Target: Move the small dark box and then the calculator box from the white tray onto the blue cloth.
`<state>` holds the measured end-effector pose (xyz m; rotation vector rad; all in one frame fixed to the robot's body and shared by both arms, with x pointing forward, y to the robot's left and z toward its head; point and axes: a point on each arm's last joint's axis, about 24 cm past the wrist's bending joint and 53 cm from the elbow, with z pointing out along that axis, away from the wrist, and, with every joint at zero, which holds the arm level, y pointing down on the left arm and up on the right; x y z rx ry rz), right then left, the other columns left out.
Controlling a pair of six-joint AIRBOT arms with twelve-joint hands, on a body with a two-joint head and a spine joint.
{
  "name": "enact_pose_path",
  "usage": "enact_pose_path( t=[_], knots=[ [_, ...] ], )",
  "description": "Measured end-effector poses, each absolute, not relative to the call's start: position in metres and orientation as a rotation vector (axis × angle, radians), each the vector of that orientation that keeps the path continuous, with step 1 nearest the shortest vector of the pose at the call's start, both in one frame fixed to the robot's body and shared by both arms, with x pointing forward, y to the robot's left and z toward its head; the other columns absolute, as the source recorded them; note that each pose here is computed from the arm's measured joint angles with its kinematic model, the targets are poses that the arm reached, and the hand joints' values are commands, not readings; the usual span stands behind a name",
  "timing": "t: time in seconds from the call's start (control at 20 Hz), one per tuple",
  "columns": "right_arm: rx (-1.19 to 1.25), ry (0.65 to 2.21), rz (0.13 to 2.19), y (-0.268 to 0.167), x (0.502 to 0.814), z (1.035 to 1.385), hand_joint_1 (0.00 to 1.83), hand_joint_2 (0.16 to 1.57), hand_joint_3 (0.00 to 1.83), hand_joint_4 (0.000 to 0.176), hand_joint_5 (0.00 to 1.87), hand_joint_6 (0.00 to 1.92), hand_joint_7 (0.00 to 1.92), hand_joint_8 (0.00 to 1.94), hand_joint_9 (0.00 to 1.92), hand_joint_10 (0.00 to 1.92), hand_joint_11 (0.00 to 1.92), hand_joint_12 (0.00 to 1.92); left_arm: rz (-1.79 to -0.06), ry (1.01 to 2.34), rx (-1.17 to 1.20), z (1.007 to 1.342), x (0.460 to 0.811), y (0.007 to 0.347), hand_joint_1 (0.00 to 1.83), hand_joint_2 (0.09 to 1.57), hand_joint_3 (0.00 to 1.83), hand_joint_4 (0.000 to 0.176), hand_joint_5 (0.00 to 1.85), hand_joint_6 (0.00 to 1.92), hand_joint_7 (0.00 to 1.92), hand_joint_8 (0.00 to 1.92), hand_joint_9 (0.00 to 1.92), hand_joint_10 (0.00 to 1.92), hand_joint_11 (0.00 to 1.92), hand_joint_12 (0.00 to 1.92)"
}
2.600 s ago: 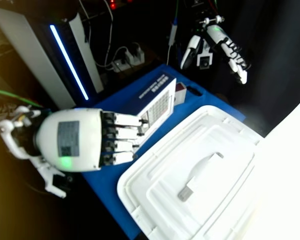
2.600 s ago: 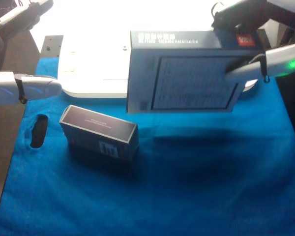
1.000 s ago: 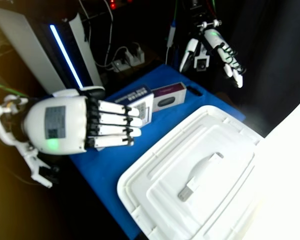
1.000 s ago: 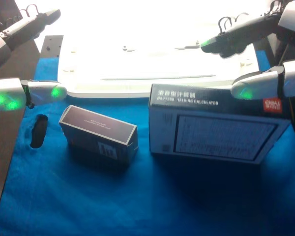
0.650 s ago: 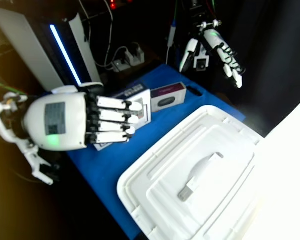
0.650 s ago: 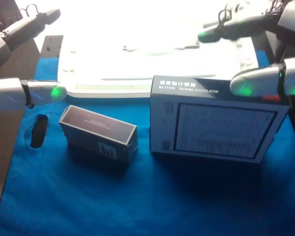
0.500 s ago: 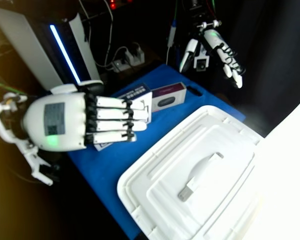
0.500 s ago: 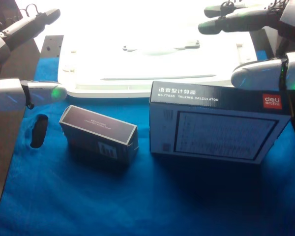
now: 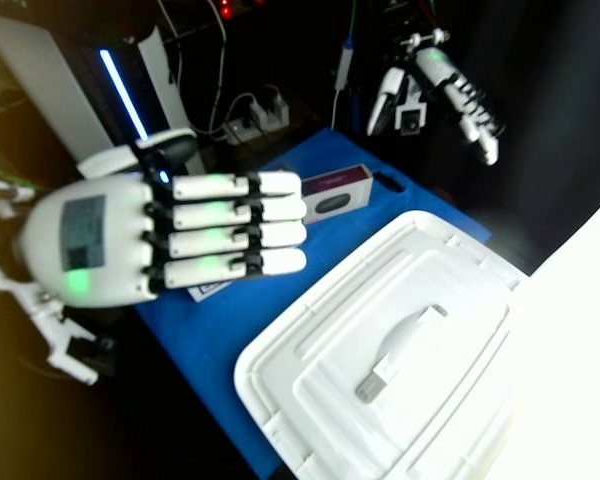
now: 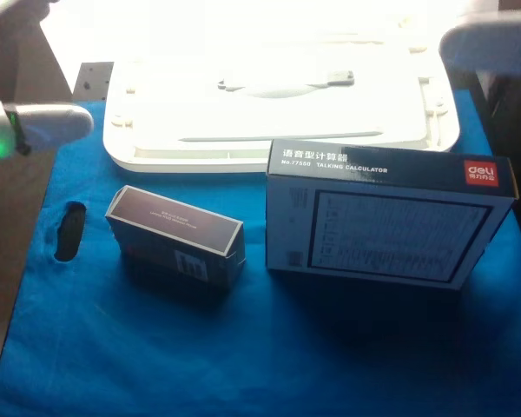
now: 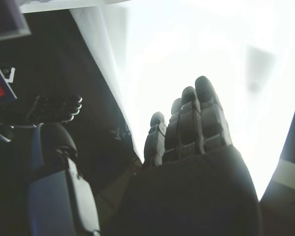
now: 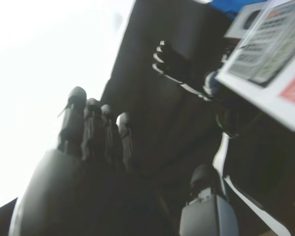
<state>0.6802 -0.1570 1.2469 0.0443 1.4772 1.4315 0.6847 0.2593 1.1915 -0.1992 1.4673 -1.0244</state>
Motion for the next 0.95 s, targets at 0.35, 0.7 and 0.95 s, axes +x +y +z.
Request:
enact_pose_path(
  t=[0.35,0.7,0.95],
  knots=[
    [0.049,1.430,1.418,-0.164,0.688,1.263,0.28,1.01,0.01,0.060,0.05,0.00,0.30,0.01,0.35,0.02,0.00,1.11,-1.064,1.356,-0.155,1.236,0.680,0.256,0.44,0.99,0.00,0.138,0.05,0.01,0.02,0.00,0.07,0.00,0.00,0.27],
    [0.063,1.346,1.460,-0.169,0.686,1.282,0.79,1.08,0.00,0.082,0.12,0.00,0.23,0.00,0.23,0.00,0.00,0.67,-1.065,1.229,-0.074,1.278,0.653,0.255,0.61,1.06,0.00,0.088,0.12,0.01,0.18,0.01,0.21,0.01,0.05,0.49],
    [0.056,1.225,1.506,-0.186,0.666,1.313,0.85,1.03,0.00,0.083,0.19,0.01,0.33,0.01,0.30,0.01,0.00,0.68,-1.091,1.157,0.021,1.297,0.622,0.238,0.75,1.19,0.00,0.036,0.26,0.00,0.27,0.00,0.27,0.00,0.05,0.47]
  ],
)
